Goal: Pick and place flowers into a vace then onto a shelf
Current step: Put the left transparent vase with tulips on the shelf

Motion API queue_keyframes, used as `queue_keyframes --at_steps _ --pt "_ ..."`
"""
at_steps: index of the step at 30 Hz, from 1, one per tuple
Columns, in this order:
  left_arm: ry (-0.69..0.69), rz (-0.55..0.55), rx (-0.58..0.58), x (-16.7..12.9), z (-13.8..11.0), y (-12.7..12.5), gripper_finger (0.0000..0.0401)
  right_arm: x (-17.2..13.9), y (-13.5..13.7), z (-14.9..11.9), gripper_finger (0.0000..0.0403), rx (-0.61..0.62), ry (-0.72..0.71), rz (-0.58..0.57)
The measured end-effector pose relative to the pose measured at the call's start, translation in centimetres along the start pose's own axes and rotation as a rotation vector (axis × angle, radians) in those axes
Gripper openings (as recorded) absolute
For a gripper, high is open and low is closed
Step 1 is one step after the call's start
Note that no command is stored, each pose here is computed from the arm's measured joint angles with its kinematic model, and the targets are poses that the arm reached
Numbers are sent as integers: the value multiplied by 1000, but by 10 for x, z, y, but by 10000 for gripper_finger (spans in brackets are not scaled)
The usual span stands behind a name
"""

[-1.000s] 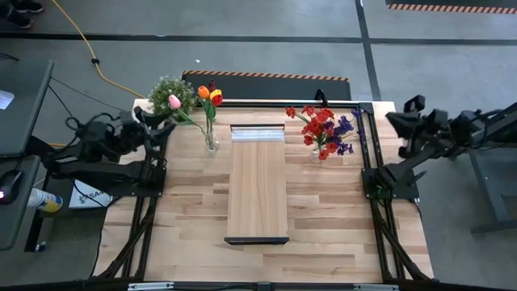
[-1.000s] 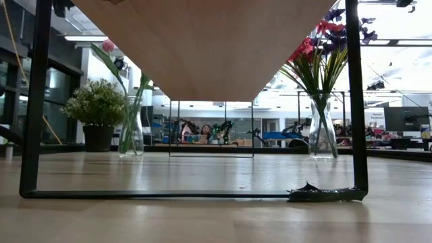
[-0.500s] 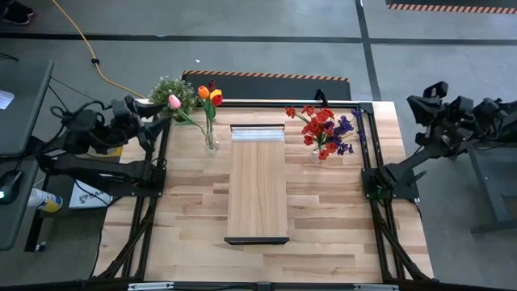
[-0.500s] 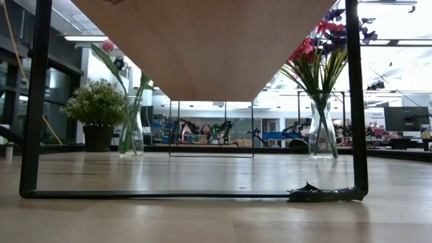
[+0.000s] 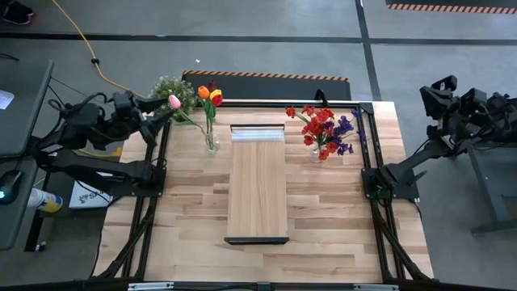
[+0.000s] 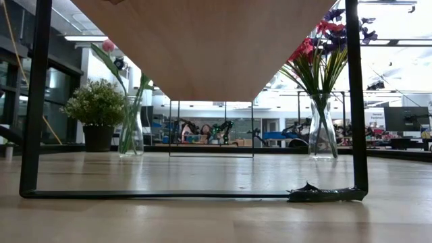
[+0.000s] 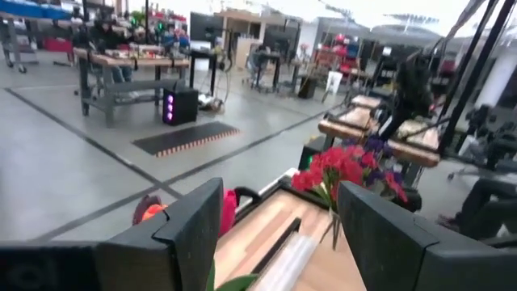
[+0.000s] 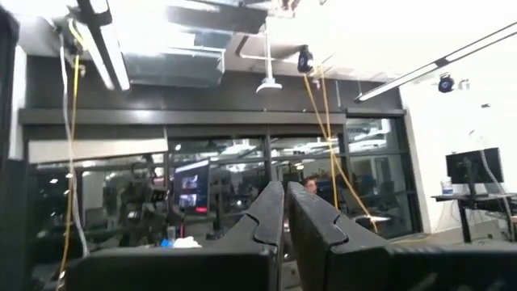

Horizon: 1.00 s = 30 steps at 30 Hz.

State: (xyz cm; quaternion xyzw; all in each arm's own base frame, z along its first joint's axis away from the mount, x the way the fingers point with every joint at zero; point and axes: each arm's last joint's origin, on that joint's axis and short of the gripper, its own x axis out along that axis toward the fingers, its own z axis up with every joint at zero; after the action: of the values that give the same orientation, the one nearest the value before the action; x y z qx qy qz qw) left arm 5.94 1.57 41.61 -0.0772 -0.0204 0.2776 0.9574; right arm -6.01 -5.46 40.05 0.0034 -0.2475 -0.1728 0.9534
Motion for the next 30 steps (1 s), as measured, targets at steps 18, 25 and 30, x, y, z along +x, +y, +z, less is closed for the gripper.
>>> queue_keyframes --at_steps 18,25,30 --pt "322 -110 -91 44 -10 -32 276 0 -6 8 12 58 -46 -108" --pt "453 -195 -145 62 -22 -46 276 0 -6 9 12 59 -51 -101" --pt "522 -192 -196 76 -30 -55 276 0 -6 9 12 68 -51 -100"
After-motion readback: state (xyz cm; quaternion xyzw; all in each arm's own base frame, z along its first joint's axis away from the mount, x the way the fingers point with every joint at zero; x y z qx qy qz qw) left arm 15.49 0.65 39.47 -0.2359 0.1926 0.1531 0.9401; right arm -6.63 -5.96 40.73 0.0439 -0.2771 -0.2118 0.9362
